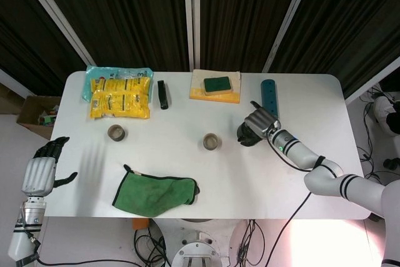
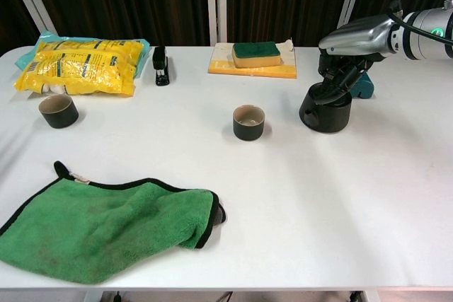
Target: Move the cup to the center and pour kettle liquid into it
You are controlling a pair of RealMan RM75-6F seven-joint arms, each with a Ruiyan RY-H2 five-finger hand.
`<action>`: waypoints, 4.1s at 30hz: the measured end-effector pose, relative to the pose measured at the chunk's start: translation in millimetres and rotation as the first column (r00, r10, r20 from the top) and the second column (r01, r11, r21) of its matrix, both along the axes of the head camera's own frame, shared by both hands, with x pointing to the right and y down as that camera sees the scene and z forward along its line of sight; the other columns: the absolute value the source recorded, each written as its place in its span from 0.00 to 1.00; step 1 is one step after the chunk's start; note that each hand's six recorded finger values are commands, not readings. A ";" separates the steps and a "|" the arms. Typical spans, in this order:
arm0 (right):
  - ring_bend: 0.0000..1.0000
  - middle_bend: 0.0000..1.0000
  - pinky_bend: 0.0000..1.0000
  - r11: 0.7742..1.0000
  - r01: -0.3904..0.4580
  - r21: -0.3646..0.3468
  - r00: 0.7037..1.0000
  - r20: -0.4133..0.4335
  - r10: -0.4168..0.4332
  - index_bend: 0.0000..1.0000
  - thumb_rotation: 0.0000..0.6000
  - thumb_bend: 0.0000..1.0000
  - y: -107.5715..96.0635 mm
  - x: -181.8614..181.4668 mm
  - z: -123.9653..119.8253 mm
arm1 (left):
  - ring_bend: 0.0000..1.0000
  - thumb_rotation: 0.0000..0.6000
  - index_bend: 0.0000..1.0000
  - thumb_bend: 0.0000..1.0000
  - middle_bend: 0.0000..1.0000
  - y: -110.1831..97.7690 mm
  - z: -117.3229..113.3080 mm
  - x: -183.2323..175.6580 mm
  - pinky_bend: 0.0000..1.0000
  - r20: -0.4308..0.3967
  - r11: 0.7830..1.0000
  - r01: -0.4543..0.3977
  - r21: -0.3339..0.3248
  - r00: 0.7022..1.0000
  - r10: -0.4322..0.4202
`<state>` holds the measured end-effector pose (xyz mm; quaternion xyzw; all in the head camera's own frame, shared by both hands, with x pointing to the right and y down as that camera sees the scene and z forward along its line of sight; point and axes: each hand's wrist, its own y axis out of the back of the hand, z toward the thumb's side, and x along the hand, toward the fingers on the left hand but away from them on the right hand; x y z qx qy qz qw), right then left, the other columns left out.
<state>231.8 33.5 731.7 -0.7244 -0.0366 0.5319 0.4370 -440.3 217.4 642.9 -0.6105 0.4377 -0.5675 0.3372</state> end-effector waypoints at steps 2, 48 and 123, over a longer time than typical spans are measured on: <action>0.66 0.82 0.00 1.000 -0.003 -0.011 1.000 -0.004 0.003 0.88 0.40 0.18 0.4 0.5 0.0 | 0.15 1.00 0.14 0.13 0.13 0.1 0.0 -0.3 0.25 0.000 1.000 0.001 0.000 1.000 -0.001; 0.95 1.00 0.42 0.989 -0.135 0.061 0.980 0.154 0.125 1.00 0.40 0.38 1.8 11.8 -21.8 | 0.15 1.00 0.15 0.13 0.13 3.1 5.5 -2.8 0.25 -0.011 1.000 0.007 -0.018 1.000 -0.007; 0.94 1.00 0.46 0.993 -0.106 0.045 0.958 0.272 0.090 1.00 0.88 0.60 -10.6 -50.7 -23.2 | 0.15 1.00 0.16 0.13 0.13 5.6 6.3 -10.8 0.25 -0.008 0.999 0.023 -0.022 1.000 -0.023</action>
